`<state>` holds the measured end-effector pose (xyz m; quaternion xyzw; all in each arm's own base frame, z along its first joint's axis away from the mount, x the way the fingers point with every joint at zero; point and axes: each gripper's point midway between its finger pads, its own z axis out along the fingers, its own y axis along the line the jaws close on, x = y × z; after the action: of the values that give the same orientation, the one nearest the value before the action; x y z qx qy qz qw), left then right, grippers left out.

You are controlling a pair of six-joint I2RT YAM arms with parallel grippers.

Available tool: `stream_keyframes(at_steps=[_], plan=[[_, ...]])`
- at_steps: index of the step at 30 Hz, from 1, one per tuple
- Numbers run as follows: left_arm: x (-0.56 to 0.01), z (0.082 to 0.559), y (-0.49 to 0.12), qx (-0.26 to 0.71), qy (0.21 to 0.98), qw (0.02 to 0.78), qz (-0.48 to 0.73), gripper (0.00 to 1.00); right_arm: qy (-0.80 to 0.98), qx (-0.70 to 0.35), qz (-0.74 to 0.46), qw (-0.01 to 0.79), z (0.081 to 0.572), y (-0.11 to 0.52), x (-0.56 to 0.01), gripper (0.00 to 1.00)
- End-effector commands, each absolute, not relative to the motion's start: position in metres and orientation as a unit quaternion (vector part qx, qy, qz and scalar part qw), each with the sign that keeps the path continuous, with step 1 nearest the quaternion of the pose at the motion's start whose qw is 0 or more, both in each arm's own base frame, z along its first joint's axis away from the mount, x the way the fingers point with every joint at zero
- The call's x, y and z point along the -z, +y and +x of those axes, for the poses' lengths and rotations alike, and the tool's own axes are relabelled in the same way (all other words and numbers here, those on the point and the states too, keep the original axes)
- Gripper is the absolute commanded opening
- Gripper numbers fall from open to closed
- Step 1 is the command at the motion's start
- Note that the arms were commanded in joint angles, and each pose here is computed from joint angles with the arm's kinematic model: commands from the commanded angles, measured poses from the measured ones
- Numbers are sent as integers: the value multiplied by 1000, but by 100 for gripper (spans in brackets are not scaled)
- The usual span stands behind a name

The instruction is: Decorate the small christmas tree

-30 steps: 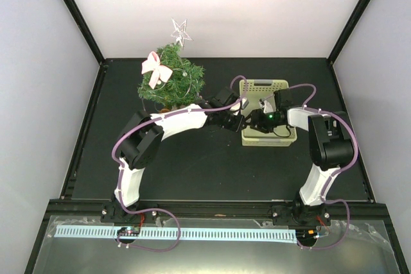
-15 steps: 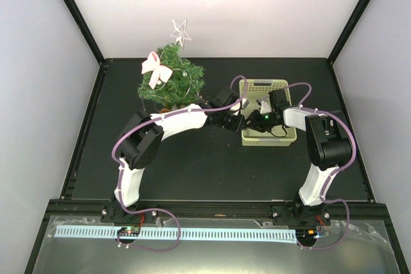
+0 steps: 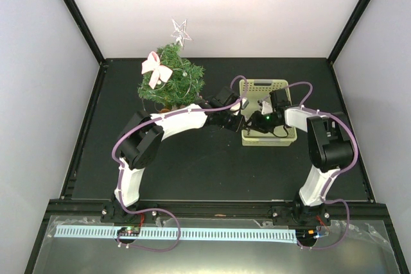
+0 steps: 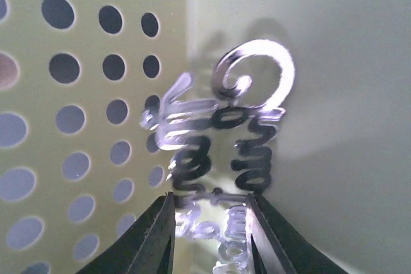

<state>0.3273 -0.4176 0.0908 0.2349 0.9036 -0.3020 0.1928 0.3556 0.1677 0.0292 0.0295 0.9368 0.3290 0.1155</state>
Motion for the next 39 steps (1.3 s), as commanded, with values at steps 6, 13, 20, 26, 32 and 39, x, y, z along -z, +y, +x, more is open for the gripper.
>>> stream_keyframes(at_steps=[6, 13, 20, 26, 32, 39], plan=[[-109, 327, -425, 315, 893, 208, 243, 22, 962, -229, -5, 148, 359, 151, -53, 45], [-110, 327, -424, 314, 893, 210, 244, 22, 969, -206, -19, 137, 363, 157, -50, 45], [-110, 327, -425, 317, 892, 211, 244, 22, 976, -177, 13, 123, 359, 150, -35, 50], [-107, 326, -427, 322, 890, 207, 247, 20, 971, -212, 24, 106, 357, 162, -17, 58], [-104, 326, -429, 323, 889, 207, 251, 20, 938, -327, 41, 107, 354, 185, -26, 54], [-102, 326, -431, 325, 888, 205, 252, 18, 903, -403, 50, 138, 360, 189, -50, 49]])
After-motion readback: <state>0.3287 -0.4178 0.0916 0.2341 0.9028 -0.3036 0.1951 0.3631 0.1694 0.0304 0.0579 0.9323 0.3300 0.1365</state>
